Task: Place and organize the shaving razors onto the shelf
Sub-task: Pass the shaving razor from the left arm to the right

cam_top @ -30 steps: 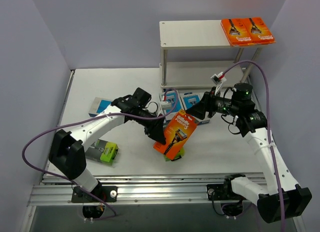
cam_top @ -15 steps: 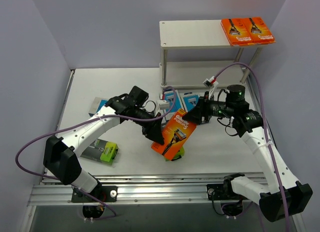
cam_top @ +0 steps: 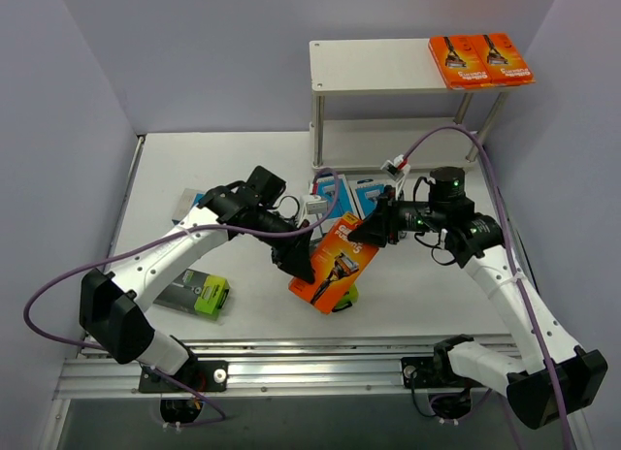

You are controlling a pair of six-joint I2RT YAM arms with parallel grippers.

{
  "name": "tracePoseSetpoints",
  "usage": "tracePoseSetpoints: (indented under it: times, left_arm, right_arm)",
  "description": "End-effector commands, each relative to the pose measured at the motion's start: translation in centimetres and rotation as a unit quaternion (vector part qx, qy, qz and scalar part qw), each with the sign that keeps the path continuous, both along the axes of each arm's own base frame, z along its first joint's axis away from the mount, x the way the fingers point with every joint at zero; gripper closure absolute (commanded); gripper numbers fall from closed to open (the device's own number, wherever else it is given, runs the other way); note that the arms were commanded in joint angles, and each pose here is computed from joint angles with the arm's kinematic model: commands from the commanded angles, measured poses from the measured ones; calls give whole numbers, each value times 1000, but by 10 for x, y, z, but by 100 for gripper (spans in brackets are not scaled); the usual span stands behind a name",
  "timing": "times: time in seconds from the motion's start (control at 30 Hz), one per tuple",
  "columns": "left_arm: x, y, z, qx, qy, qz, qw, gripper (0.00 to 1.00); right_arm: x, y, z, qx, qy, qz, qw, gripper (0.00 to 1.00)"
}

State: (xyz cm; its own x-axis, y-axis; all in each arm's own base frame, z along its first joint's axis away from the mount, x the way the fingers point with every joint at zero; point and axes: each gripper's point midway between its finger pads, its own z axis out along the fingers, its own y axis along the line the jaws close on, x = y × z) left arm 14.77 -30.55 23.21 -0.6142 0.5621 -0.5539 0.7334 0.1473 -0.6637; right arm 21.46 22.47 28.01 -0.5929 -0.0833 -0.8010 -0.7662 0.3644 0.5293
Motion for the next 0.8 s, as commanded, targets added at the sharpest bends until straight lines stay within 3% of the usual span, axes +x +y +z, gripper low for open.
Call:
tracePoseSetpoints:
  times: [0.0,0.13,0.2,0.27,0.33,0.57,0.7,0.77]
  left_arm:
    - [3,-2,32,-40,-60,-5,997,98]
    - [5,2,30,-29,-71,6,997,98]
    - [11,5,25,-17,-76,22,997,97]
    - [14,7,18,-8,-75,34,997,73]
    - [16,10,13,-2,-72,42,996,56]
    - [28,16,2,-6,-63,77,995,30]
    - [34,20,5,-9,-55,100,993,25]
    - [38,23,6,-7,-57,109,992,18]
  right_arm:
    - [-16,9,4,14,8,42,999,83]
    - [-23,12,9,25,6,64,998,100]
    - [-24,13,11,29,5,68,997,100]
    - [-27,13,14,36,3,74,997,100]
    - [-28,13,16,39,1,75,996,100]
    - [-24,12,14,38,0,59,998,100]
    - [-17,11,9,29,2,40,999,100]
    - [-14,10,6,25,5,33,999,100]
